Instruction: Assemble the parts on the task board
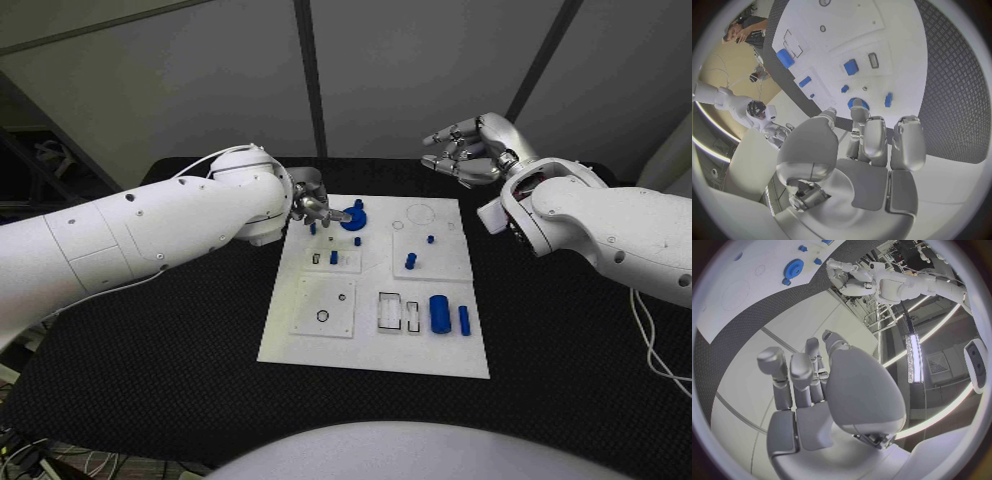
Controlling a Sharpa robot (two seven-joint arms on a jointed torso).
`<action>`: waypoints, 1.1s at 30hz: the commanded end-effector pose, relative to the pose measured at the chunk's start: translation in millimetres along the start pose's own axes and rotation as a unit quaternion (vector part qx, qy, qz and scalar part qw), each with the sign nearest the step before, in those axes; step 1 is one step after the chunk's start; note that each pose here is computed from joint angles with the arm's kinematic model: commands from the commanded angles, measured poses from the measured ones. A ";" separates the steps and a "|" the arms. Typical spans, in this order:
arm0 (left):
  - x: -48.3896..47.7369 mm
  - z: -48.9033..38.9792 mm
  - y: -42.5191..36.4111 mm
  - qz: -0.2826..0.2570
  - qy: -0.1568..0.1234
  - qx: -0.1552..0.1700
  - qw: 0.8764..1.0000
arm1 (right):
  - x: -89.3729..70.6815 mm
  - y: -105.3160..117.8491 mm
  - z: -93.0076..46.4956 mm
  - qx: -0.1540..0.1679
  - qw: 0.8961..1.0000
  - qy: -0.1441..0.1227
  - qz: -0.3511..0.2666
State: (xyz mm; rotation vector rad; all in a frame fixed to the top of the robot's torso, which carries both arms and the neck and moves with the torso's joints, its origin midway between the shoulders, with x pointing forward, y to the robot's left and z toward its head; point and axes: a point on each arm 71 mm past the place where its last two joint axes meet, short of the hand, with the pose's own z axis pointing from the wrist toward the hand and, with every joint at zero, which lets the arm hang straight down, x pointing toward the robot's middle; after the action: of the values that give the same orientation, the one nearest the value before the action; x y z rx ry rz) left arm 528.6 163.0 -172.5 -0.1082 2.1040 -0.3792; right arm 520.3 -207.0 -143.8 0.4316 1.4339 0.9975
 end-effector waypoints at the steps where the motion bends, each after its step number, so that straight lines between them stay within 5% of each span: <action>1: -13.4 -0.5 3.3 -0.014 0.002 -0.006 1.000 | -0.3 0.8 0.9 -0.003 1.000 0.002 0.000; 9: -37.8 11.5 13.6 -0.006 0.021 -0.033 0.999 | 0.0 0.0 1.7 -0.002 1.000 0.002 0.000; 18: -37.4 30.7 25.0 0.008 0.058 -0.067 0.996 | 1.1 0.3 2.1 -0.002 1.000 0.004 0.000; 33: -31.6 47.6 30.0 0.016 0.087 -0.094 0.992 | 3.5 1.2 3.1 -0.003 1.000 0.007 0.001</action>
State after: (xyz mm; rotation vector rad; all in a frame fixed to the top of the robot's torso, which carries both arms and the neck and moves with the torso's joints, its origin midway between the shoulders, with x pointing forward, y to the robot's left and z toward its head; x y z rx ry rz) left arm 588.6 189.1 -178.1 -0.1790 2.2769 -0.1752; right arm 522.2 -203.8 -145.6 0.4302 1.4413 1.0008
